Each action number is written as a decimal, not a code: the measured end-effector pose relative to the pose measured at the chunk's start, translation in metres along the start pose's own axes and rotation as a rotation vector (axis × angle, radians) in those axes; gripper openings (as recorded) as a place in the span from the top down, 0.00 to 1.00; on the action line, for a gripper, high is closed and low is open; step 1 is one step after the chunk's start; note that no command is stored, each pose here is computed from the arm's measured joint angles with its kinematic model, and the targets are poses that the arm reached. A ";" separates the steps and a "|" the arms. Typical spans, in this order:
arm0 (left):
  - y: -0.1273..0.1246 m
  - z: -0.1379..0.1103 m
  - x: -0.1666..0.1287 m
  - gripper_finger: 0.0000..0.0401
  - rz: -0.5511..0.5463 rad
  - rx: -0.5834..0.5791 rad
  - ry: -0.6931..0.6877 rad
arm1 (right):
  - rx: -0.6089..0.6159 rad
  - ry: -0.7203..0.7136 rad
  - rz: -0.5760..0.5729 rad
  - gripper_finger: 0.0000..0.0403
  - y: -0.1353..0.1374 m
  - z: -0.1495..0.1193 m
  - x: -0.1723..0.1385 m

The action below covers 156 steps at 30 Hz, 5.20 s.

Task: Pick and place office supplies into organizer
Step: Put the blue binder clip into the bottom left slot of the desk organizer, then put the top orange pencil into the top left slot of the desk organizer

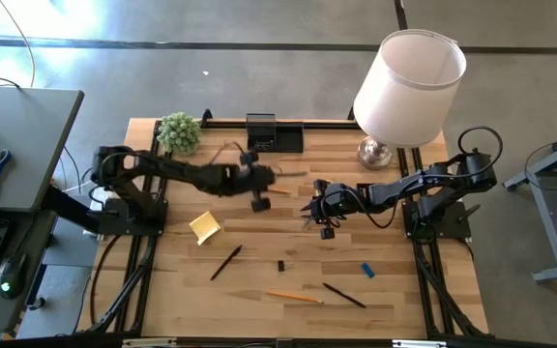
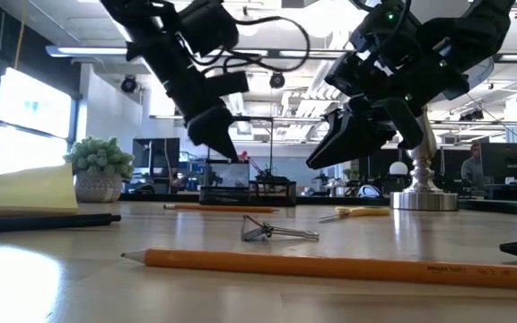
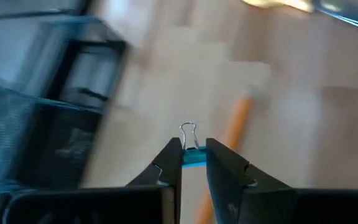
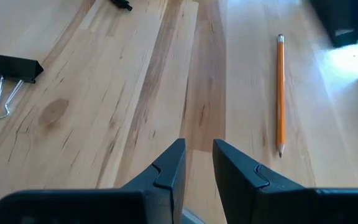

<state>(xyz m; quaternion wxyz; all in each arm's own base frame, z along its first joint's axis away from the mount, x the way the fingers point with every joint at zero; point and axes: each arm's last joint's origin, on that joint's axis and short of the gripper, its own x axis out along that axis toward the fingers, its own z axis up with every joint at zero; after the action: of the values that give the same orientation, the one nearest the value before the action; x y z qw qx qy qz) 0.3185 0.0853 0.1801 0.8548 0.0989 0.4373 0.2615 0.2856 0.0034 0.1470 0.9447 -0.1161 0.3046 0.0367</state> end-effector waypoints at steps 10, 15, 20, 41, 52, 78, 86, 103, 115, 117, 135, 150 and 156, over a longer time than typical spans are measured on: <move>0.100 -0.016 0.022 0.91 0.060 -0.110 -0.011 | 0.000 -0.015 -0.008 0.82 -0.001 0.002 0.000; 0.127 -0.027 0.029 0.91 0.052 -0.169 -0.028 | 0.001 -0.022 -0.010 0.82 -0.001 0.002 0.000; 0.138 -0.032 0.035 0.90 0.058 -0.187 -0.039 | 0.001 -0.041 -0.014 0.82 -0.001 0.004 0.000; 0.136 -0.033 0.049 0.75 0.076 -0.164 -0.052 | 0.004 -0.050 -0.015 0.82 -0.001 0.005 0.000; 0.136 -0.034 0.049 0.52 0.087 -0.212 -0.039 | 0.002 -0.047 -0.014 0.82 -0.001 0.005 0.000; 0.008 -0.026 0.010 0.84 -0.211 -0.045 0.187 | 0.062 -0.029 -0.049 0.82 -0.013 0.001 0.000; 0.011 -0.043 -0.010 0.98 -0.253 -0.083 0.096 | 0.059 -0.021 -0.100 0.82 -0.015 0.000 0.001; 0.021 -0.059 -0.059 0.98 -0.359 -0.227 -0.662 | 0.071 -0.094 -0.103 0.82 -0.056 0.026 0.030; 0.011 -0.078 -0.057 0.99 -0.556 -0.196 -0.621 | 0.069 -0.008 -0.048 0.82 -0.085 0.054 0.097; 0.014 -0.083 -0.060 0.99 -0.525 -0.207 -0.634 | 0.073 0.027 -0.041 0.82 -0.085 0.050 0.107; 0.023 -0.093 -0.073 0.99 -0.493 -0.253 -0.676 | 0.134 0.110 -0.080 0.82 -0.104 0.038 0.119; 0.022 -0.095 -0.072 0.99 -0.513 -0.271 -0.641 | 0.158 0.158 -0.093 0.82 -0.101 0.031 0.123; 0.022 -0.095 -0.072 0.99 -0.519 -0.272 -0.640 | 0.161 0.168 -0.088 0.82 -0.098 0.031 0.123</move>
<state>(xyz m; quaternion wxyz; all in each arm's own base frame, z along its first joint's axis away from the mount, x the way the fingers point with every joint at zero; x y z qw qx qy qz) 0.2003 0.0597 0.1817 0.9899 -0.0516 0.1223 0.0492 0.4168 -0.0848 0.1185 0.9228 -0.0559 0.3793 -0.0393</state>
